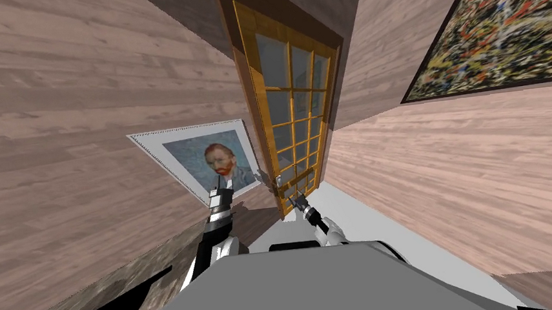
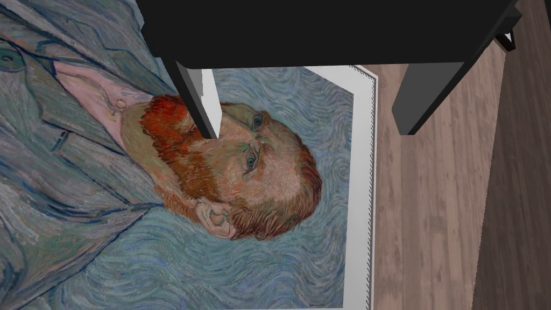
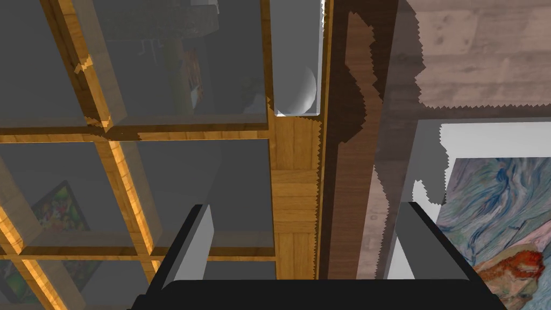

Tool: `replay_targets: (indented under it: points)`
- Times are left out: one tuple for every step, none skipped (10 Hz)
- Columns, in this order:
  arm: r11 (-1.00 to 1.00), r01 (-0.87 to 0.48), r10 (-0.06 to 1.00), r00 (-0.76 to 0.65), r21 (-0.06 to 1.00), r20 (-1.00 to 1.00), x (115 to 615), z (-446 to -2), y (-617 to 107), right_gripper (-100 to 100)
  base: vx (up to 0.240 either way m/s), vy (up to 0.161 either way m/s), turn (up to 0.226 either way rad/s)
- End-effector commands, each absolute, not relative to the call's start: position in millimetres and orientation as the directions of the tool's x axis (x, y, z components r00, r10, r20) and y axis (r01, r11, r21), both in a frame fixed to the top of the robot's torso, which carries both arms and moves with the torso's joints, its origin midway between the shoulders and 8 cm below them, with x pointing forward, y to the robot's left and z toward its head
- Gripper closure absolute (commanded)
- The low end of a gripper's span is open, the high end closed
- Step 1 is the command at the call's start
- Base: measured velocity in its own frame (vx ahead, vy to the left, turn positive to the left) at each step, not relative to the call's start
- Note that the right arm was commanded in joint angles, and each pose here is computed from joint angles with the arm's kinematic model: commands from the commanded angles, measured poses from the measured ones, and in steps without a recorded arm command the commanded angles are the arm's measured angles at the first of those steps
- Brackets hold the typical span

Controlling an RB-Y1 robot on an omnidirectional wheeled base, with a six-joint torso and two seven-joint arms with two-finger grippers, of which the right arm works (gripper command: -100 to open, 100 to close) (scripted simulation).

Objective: Pull the door open

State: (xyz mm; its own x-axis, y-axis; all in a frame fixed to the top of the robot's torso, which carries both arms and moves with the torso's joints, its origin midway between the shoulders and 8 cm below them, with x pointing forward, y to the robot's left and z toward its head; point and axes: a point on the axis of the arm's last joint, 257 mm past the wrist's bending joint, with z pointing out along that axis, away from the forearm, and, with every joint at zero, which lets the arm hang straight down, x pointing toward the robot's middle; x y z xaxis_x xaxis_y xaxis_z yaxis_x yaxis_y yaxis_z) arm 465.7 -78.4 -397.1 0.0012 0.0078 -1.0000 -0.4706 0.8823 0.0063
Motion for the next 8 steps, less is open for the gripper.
replay_targets:
  points:
    - [0.876, -0.483, 0.002, 0.002, 0.001, -1.000, 462, -399, -69, -100, 0.154, 0.061, -0.016]
    - [0.872, -0.489, 0.001, 0.001, 0.000, -1.000, 460, -400, -64, -100, 0.170, 0.066, -0.027]
    - [0.875, -0.484, 0.003, -0.001, 0.003, -1.000, 462, -399, -67, -100, 0.075, 0.028, -0.004]
    - [0.878, -0.479, -0.006, 0.000, -0.006, -1.000, 462, -400, -73, -100, -0.078, -0.014, 0.071]
    - [0.879, -0.476, -0.009, 0.000, -0.008, -1.000, 462, -401, -75, -100, -0.133, -0.065, 0.069]
    - [0.883, -0.470, -0.016, -0.001, -0.013, -1.000, 463, -402, -81, -100, -0.141, -0.072, 0.073]
    - [0.884, -0.467, -0.017, 0.041, -0.034, -0.999, 473, -388, -82, -100, -0.136, -0.027, 0.025]
    - [0.884, -0.465, -0.018, 0.057, -0.042, -0.998, 476, -382, -82, -100, -0.077, 0.002, -0.009]
